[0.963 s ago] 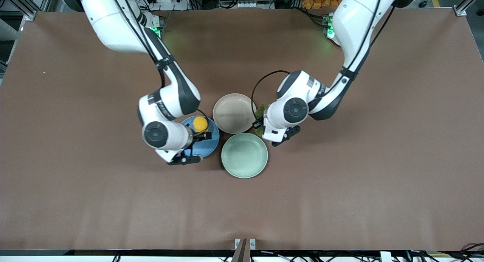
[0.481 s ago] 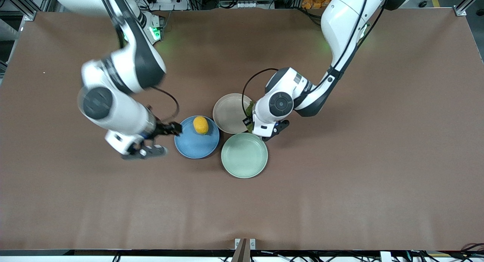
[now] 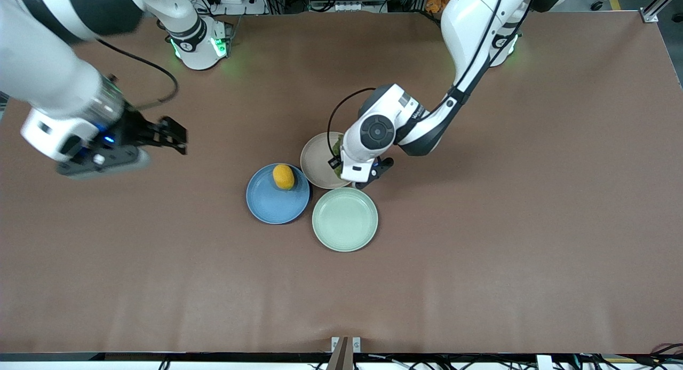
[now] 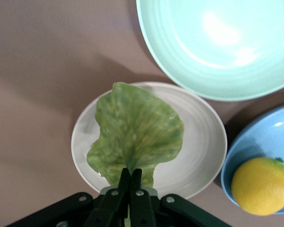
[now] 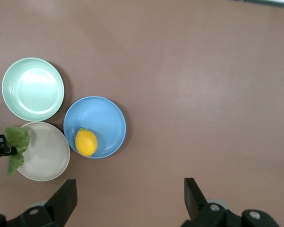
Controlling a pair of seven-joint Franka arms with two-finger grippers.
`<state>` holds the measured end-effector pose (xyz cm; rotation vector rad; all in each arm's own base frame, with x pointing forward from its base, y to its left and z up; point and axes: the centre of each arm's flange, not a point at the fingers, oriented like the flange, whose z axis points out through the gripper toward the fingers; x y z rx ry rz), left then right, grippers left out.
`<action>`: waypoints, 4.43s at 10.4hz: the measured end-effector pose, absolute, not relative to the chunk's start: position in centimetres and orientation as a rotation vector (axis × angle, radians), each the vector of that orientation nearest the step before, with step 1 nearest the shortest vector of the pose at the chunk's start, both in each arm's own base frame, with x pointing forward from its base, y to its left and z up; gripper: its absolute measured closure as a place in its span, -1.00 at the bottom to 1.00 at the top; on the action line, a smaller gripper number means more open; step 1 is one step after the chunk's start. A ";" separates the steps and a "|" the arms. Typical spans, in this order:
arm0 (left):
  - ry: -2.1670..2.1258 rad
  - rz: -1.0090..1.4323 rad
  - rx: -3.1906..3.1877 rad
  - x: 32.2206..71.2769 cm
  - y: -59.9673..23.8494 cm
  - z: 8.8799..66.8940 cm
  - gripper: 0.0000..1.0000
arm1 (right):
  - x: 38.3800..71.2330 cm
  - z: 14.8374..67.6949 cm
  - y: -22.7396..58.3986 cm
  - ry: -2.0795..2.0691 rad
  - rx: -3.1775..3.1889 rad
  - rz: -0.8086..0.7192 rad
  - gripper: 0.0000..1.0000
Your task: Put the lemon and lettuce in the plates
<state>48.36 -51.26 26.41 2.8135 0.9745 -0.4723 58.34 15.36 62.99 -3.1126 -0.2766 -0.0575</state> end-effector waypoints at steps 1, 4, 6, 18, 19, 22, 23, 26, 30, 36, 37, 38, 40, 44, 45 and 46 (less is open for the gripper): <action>0.985 -0.457 2.798 47.6 -52.3 26.3 0.96 | 56.9 64.7 14.5 -0.289 -3.143 -0.045 -1.00; 0.998 -0.427 2.757 45.7 -54.9 23.8 0.96 | 55.5 66.1 11.6 -0.256 -3.189 -0.009 -1.00; 0.973 -0.395 2.776 45.7 -55.1 23.2 0.71 | 55.8 65.1 10.4 -0.233 -3.193 0.026 -1.00; 0.392 0.123 3.031 58.5 -34.5 48.2 -1.00 | 56.5 59.3 -0.4 0.069 -3.203 0.245 -1.00; 0.354 0.137 3.047 59.1 -32.0 49.8 -1.00 | 56.3 59.2 -0.7 0.080 -3.201 0.267 -1.00; 0.200 0.144 3.108 60.0 -24.4 54.0 -1.00 | 56.5 58.3 -1.0 0.085 -3.200 0.294 -1.00; 0.172 0.152 3.120 60.2 -21.8 55.2 -1.00 | 56.6 58.2 -1.0 0.085 -3.199 0.296 -1.00; 0.176 0.141 3.150 59.6 -16.9 58.2 -1.00 | 56.8 58.0 -1.1 0.041 -3.199 0.289 -1.00; 0.133 0.106 3.182 57.4 -16.3 60.7 -1.00 | 57.0 58.1 -0.8 0.018 -3.201 0.256 -1.00; 0.105 0.041 3.167 57.1 -8.5 62.4 -1.00 | 57.3 57.7 -0.9 0.005 -3.202 0.252 -1.00; 0.095 0.040 3.168 57.0 -8.9 62.3 -1.00 | 57.5 57.3 -1.0 0.010 -3.201 0.263 -1.00; 0.091 0.039 3.168 57.0 -9.0 62.3 -1.00 | 57.6 57.1 -1.1 0.011 -3.201 0.269 -1.00; 0.093 0.030 3.169 56.9 -8.9 62.3 -1.00 | 57.7 57.2 -1.2 0.015 -3.201 0.262 -1.00; 0.104 0.004 3.173 56.8 -8.5 62.1 -1.00 | 57.7 57.3 -1.4 0.020 -3.202 0.254 -1.00; 0.109 -0.002 3.174 56.8 -8.4 62.1 -1.00 | 57.7 57.3 -1.4 0.020 -3.202 0.255 -1.00; 0.114 -0.004 3.174 56.7 -8.2 62.1 -1.00 | 57.7 57.3 -1.4 0.020 -3.201 0.257 -1.00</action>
